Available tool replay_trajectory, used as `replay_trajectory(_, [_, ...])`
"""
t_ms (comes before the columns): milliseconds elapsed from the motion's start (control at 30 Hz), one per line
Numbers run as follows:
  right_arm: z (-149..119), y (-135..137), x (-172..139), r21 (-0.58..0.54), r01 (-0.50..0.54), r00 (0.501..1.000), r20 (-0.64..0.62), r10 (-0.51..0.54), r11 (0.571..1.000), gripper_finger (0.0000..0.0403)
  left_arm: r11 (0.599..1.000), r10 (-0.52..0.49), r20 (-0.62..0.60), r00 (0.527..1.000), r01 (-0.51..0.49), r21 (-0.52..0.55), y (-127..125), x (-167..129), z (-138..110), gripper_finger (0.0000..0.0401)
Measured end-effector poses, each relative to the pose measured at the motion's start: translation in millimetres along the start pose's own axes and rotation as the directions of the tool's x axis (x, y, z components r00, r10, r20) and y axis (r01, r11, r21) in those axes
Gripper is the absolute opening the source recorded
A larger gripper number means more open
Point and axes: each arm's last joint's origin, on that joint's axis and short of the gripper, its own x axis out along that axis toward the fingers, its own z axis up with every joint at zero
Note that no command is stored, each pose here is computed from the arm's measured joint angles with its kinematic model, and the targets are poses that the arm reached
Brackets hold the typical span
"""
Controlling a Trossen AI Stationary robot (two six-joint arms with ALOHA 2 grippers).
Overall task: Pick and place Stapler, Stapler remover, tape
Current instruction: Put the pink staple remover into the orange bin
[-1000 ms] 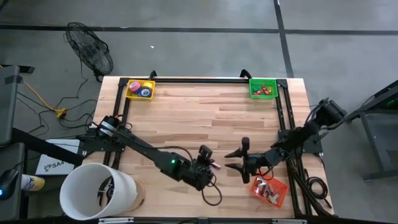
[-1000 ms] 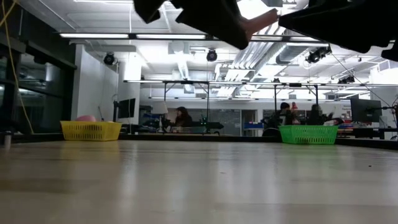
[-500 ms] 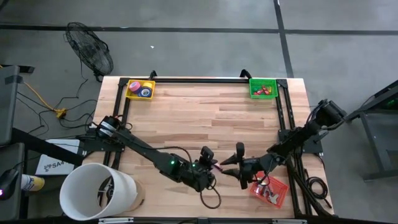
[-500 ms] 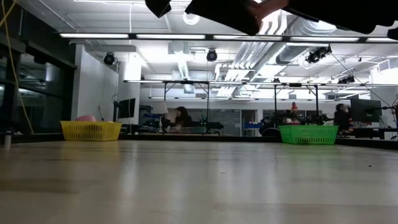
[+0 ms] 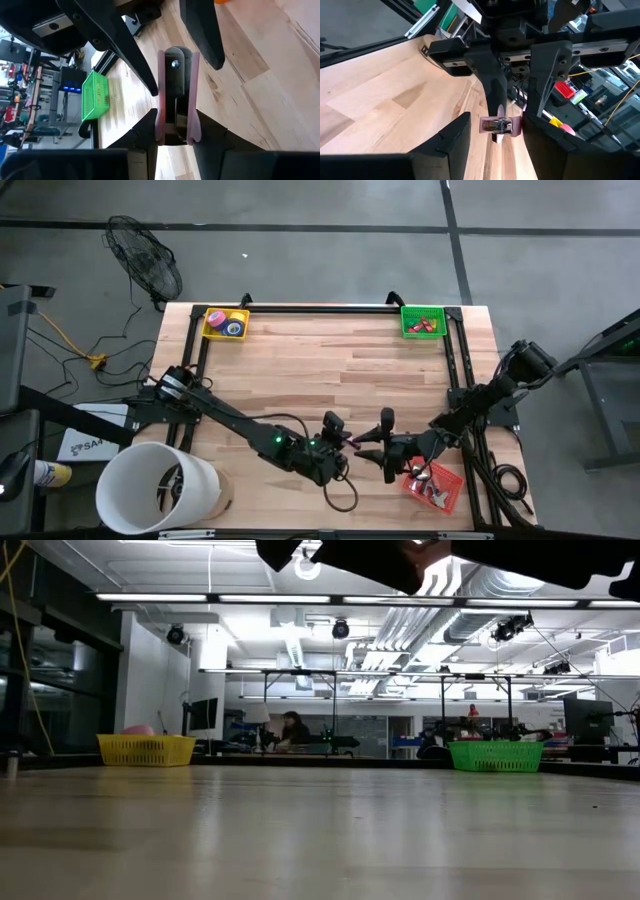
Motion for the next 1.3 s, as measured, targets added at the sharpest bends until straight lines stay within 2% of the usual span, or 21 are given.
replay_trajectory(167, [0.4, -0.2, -0.1, 0.003, 0.004, 1.0, 0.002, -0.004, 1.0, 0.0157, 1.0, 0.004, 0.013, 1.0, -0.004, -0.012, 0.6, -0.1, 1.4, 0.0088])
replay_trajectory(500, [1.3, -2.2, -0.6, 0.003, 0.055, 0.998, -0.006, -0.055, 0.998, 0.0099, 0.999, 0.002, 0.039, 0.999, -0.001, -0.048, 1.7, -0.3, 4.0, 0.0088])
replay_trajectory(900, [1.7, -2.4, -0.6, 0.06, 0.057, 0.998, -0.001, -0.057, 0.997, 0.0099, 0.999, -0.008, 0.044, 0.999, 0.01, -0.05, 1.6, -0.5, 4.1, 0.009])
replay_trajectory(1300, [0.1, -3.2, 0.0, 0.101, 0.086, 0.996, -0.027, -0.083, 0.991, 0.008, 1.0, -0.028, 0.019, 0.999, 0.028, 0.004, -0.1, -0.5, 1.1, 0.0166])
